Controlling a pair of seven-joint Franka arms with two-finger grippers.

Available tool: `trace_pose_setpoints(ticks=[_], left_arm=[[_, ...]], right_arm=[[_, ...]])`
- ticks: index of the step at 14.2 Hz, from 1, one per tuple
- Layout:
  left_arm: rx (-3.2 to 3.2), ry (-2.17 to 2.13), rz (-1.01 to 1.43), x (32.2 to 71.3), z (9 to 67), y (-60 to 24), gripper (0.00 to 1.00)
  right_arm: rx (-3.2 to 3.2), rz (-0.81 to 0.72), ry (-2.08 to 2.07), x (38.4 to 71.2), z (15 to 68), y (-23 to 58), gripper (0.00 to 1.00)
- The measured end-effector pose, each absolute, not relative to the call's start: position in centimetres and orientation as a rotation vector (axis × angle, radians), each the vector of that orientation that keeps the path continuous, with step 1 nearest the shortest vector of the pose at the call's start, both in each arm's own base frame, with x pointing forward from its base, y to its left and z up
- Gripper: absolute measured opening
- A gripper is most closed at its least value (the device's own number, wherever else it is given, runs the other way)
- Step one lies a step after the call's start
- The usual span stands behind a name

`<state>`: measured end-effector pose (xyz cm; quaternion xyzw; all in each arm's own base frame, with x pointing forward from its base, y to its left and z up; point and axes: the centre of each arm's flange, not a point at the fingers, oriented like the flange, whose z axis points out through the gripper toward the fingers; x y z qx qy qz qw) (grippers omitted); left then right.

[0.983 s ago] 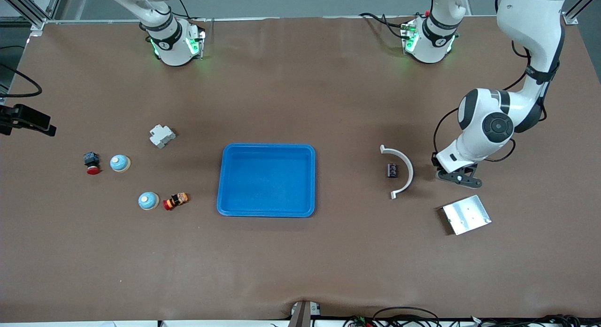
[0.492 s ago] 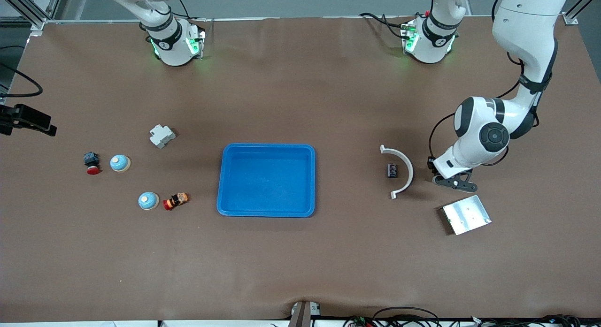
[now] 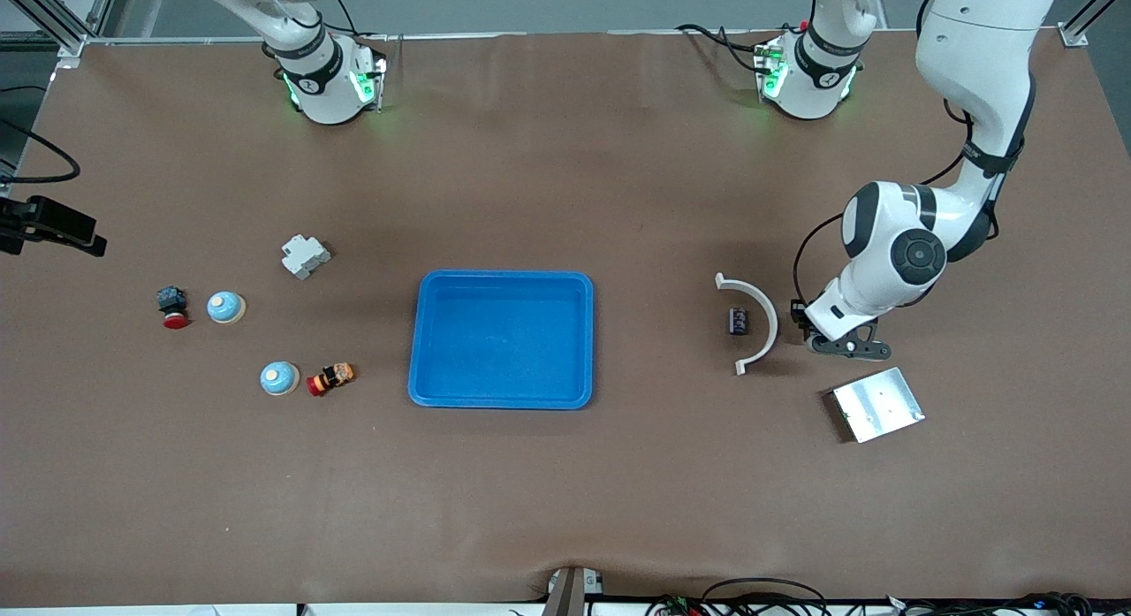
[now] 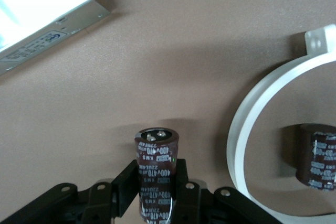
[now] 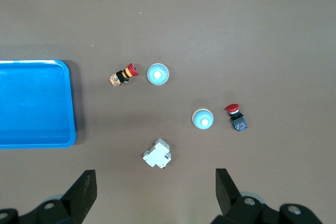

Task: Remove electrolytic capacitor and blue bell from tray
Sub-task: 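Set the capacitor down beside the arc and open the left gripper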

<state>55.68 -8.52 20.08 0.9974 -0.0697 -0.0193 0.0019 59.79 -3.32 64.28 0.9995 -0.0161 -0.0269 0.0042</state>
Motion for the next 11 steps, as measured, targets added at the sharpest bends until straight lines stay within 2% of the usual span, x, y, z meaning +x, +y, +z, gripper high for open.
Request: trace_pose_setpoints(ticks=[11], left_arm=[[3.127,-0.212,-0.059,55.4,17.8,-9.3,0.32]], right_arm=[[3.137,-0.077,-0.007,59.8,64.4,-1.7,1.00]])
